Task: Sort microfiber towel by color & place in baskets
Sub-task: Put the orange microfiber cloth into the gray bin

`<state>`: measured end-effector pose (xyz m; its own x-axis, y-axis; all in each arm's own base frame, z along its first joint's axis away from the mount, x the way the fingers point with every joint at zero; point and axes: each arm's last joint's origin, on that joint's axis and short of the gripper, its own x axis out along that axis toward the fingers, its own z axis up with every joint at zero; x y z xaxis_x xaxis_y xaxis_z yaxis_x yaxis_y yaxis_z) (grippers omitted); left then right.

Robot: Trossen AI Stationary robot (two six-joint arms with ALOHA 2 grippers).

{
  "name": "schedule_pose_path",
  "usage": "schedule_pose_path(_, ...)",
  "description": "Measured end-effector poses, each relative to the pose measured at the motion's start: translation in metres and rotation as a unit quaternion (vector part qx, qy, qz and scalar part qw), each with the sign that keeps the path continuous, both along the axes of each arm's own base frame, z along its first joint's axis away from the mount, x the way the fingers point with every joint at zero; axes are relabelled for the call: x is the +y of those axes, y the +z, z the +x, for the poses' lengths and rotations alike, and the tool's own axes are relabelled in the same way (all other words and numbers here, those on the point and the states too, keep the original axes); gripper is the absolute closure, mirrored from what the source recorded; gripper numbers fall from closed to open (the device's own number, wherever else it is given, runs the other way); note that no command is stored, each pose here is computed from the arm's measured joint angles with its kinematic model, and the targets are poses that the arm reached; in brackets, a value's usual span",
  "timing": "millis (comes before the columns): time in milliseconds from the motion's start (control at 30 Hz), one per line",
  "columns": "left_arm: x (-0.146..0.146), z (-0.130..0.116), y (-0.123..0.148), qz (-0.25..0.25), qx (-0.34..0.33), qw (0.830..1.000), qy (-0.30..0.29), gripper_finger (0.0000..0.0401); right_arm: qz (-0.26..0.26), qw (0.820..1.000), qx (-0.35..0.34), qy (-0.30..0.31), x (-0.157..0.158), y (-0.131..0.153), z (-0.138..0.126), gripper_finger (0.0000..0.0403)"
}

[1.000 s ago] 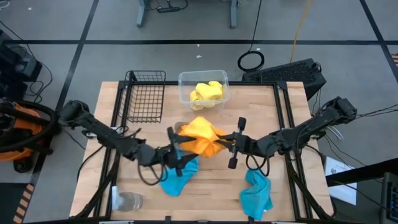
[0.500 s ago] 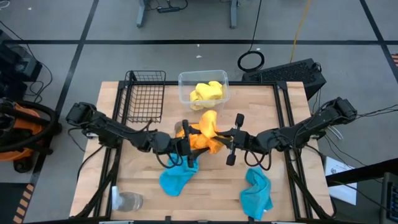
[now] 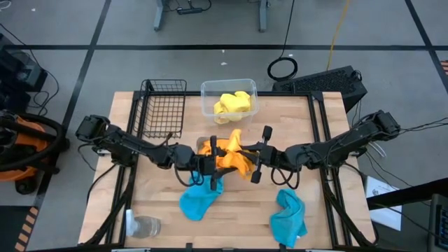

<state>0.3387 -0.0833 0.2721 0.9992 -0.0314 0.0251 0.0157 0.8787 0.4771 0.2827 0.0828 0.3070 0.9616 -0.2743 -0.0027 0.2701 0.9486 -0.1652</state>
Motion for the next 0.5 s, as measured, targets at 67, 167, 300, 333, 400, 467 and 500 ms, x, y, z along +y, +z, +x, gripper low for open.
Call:
schedule_pose_path(67,0.003,0.001,0.0,0.0,-0.002,1.0,0.005,0.0262,-0.003,1.0,0.001,-0.001,0.0,0.0,0.0,0.0392)
schedule_pose_path(167,0.005,0.001,0.001,0.0,-0.002,1.0,0.012,0.0362,-0.006,1.0,0.003,0.0,0.0,0.0,0.0,0.0387)
schedule_pose_path(300,0.009,0.002,0.0,-0.014,0.0,1.0,0.026,0.0386,0.037,0.999,-0.007,-0.012,0.0,0.001,-0.003,0.0353)
schedule_pose_path(333,0.009,0.002,0.0,-0.019,0.001,0.999,0.026,0.0388,0.04,0.999,-0.001,-0.014,0.0,0.001,-0.005,0.0339)
schedule_pose_path(400,0.009,0.002,0.0,-0.026,0.001,0.999,0.026,0.0394,0.039,0.999,0.02,-0.013,0.0,0.0,-0.009,0.0308)
schedule_pose_path(467,0.008,0.002,0.0,-0.027,0.002,0.999,0.025,0.0395,0.037,0.998,0.042,-0.009,0.001,0.0,-0.016,0.0279)
schedule_pose_path(500,0.008,0.002,-0.001,-0.026,0.005,0.999,0.025,0.0395,0.035,0.998,0.051,-0.006,0.002,0.0,-0.019,0.0265)
